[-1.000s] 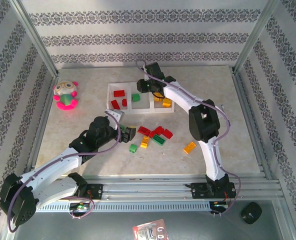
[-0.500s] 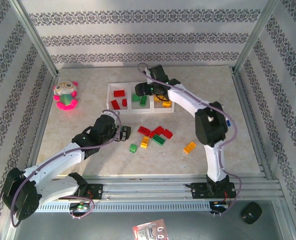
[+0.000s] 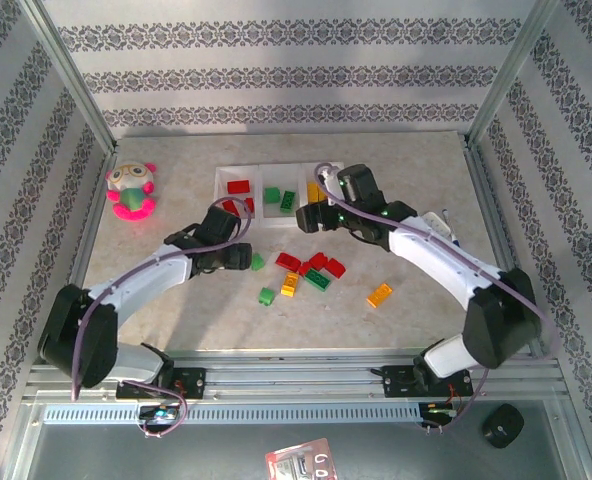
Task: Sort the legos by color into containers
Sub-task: Pick up the lego from the center of the table.
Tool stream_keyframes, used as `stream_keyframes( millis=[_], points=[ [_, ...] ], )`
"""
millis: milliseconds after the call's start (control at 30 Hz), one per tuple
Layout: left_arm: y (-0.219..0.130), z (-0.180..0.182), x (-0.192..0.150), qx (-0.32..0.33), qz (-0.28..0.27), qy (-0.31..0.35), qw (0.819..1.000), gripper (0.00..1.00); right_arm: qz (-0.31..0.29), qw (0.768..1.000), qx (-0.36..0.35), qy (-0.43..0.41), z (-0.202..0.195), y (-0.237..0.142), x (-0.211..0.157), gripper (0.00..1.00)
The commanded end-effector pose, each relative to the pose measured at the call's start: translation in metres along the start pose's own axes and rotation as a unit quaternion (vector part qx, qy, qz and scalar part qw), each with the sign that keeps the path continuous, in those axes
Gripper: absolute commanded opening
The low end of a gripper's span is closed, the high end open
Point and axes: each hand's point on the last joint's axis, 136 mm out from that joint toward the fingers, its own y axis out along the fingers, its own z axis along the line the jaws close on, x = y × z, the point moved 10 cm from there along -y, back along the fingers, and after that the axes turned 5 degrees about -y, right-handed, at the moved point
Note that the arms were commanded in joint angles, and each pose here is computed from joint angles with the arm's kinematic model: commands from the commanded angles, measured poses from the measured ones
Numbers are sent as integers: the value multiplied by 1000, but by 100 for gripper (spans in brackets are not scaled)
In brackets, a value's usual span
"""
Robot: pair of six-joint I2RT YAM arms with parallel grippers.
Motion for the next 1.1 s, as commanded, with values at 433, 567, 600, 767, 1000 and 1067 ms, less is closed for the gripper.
stream_keyframes(
  millis=[433,567,600,767,1000,1067],
  points=[
    [60,-1,15,13,101,81,991,60,2,1000,-15,-14,4,-15,-6,89],
    [68,-2,16,3,94,82,992,53,3,1000,-12,-13,5,-16,-7,89],
    [69,-3,16,1,91,82,992,50,3,1000,-10,-12,5,-17,-7,89],
    [76,-2,16,-1,84,77,994,41,0,1000,-8,-16,6,-22,-5,89],
    [68,-4,20,-7,76,60,995,27,1,1000,-8,-22,7,-25,-5,90],
    [58,-3,21,-8,66,60,996,27,3,1000,-8,-19,7,-24,-7,90]
  ],
)
